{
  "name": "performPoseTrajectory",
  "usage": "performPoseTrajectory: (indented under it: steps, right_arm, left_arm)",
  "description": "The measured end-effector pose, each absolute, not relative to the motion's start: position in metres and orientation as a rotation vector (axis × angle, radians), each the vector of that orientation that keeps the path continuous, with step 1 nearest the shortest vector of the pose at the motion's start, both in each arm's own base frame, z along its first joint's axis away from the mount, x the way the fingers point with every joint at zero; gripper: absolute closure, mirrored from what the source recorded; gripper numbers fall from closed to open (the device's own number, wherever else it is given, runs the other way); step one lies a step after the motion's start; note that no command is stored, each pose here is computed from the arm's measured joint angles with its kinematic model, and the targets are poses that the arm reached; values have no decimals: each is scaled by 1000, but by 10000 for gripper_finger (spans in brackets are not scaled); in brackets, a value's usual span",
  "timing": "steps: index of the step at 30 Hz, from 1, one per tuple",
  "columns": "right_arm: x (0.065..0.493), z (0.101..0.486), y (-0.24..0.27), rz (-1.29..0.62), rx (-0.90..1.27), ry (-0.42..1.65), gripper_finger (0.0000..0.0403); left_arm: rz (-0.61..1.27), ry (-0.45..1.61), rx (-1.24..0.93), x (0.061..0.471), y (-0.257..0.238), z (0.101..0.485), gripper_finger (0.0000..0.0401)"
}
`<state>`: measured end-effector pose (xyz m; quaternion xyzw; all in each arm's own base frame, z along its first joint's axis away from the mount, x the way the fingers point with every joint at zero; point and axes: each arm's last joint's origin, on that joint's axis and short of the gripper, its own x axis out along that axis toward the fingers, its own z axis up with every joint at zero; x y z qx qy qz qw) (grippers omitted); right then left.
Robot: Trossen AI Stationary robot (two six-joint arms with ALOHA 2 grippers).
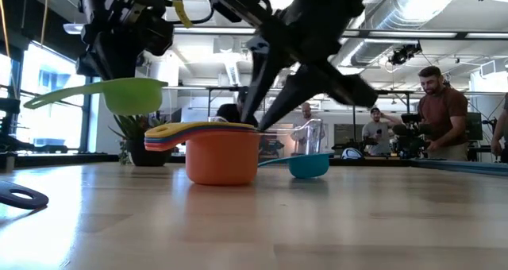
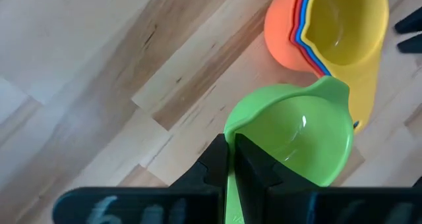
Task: Nest measuring cups in basket
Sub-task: Stack the green measuring cup on top of the yellow measuring cup
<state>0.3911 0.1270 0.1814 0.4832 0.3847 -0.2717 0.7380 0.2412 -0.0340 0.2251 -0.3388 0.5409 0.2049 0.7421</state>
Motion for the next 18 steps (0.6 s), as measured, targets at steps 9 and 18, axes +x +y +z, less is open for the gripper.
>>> performPoseTrajectory:
  steps: [9, 18]
  right_arm:
    - [380, 233, 113, -699, 688, 1106, 332]
    - [379, 288, 80, -682, 373, 1169, 332]
  left_arm:
    - [538, 1101, -901, 245, -43, 227, 394]
    - [605, 895, -1067, 254, -56, 233, 394]
